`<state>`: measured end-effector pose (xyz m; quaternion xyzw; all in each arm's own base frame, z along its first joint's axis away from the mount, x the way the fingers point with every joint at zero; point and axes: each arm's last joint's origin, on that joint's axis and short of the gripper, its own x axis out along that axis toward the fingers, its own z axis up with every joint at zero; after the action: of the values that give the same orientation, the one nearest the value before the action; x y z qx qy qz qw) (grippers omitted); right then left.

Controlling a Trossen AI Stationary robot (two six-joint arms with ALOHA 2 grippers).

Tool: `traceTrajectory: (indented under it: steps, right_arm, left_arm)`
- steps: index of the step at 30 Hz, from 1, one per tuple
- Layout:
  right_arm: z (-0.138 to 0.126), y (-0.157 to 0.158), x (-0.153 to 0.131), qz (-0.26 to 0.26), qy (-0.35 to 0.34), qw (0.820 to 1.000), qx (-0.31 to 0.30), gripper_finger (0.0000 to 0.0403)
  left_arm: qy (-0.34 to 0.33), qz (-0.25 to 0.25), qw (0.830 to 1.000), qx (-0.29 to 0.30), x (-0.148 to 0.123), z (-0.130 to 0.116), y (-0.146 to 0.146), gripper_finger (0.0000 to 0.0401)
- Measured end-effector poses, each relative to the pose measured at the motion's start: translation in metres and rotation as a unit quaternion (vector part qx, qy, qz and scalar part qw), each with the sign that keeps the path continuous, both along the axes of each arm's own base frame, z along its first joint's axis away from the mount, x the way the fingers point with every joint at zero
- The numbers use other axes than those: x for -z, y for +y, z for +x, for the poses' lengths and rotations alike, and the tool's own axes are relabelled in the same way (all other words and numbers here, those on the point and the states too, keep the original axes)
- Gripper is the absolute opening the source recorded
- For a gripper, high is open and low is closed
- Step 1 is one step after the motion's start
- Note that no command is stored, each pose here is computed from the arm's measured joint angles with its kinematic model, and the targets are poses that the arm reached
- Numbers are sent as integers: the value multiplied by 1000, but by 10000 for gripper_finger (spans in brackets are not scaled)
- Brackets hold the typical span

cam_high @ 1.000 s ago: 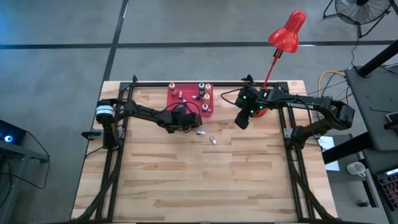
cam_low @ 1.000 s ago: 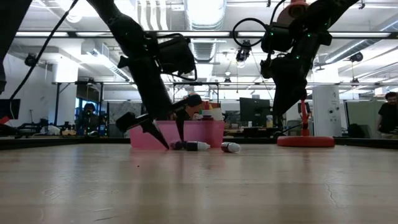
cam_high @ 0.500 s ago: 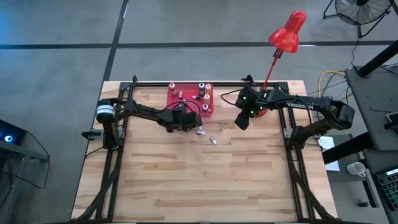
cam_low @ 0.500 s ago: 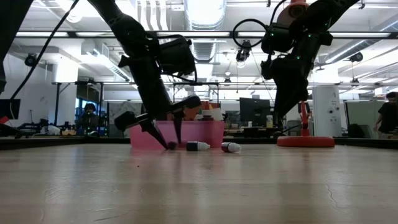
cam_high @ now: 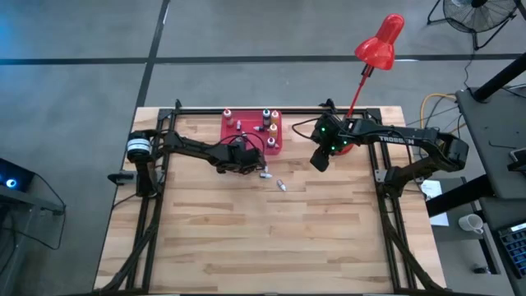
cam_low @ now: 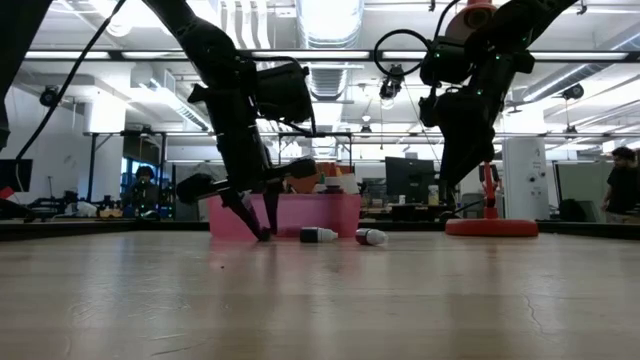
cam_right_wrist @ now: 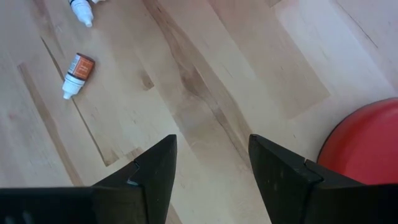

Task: Pick & Place food coloring
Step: Put the small black food coloring bottle into the red bin, then put the small green food coloring bottle into the red bin

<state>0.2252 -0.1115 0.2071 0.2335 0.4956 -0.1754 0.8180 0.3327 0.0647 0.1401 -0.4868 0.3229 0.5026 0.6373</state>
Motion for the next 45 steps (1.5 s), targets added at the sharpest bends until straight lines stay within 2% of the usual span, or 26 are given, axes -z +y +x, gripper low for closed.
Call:
traceTrajectory:
  steps: [4,7,9,12,14,17,19,23,27,30,33,36,38,45]
  right_arm:
    - [0,0,0,-1,0,1000,-2,194]
    - [0,0,0,-2,0,1000,-4,194]
    - [0,0,0,-2,0,1000,-3,194]
    - [0,0,0,-2,1,1000,-4,194]
    - [0,0,0,-1,2,1000,-4,194]
    - [-1,0,1,-3,3,1000,-8,194]
    - [-1,0,1,-5,3,1000,-13,194]
    - [-1,0,1,-8,4,1000,-18,194]
    - [-1,1,1,-7,5,1000,-18,194]
    - [-1,1,1,-7,6,1000,-18,194]
    - [-1,1,1,-7,7,1000,-24,194]
    - [-1,2,1,-4,2,999,-44,194]
    - [-1,2,1,-5,1,999,-48,194]
    - [0,1,0,-9,-5,999,-48,194]
  left_arm:
    - [-5,3,1000,9,-4,2,-1,55]
    - [-25,12,999,36,-20,12,-4,54]
    - [-65,43,996,50,-46,24,-6,53]
    - [-90,127,986,58,-89,31,-7,53]
    - [-66,185,980,33,-107,31,-1,53]
    - [-2,224,975,3,-122,24,16,57]
    - [7,225,974,2,-126,22,30,68]
    - [14,193,981,-8,-119,16,48,101]
    - [3,188,982,17,-127,16,42,122]
    - [-3,206,976,65,-133,22,30,129]
    - [25,233,954,188,-135,29,11,130]
    - [61,245,910,330,-129,33,-10,130]
    - [76,238,883,398,-121,33,-23,130]
    - [100,253,819,505,-87,29,-45,131]
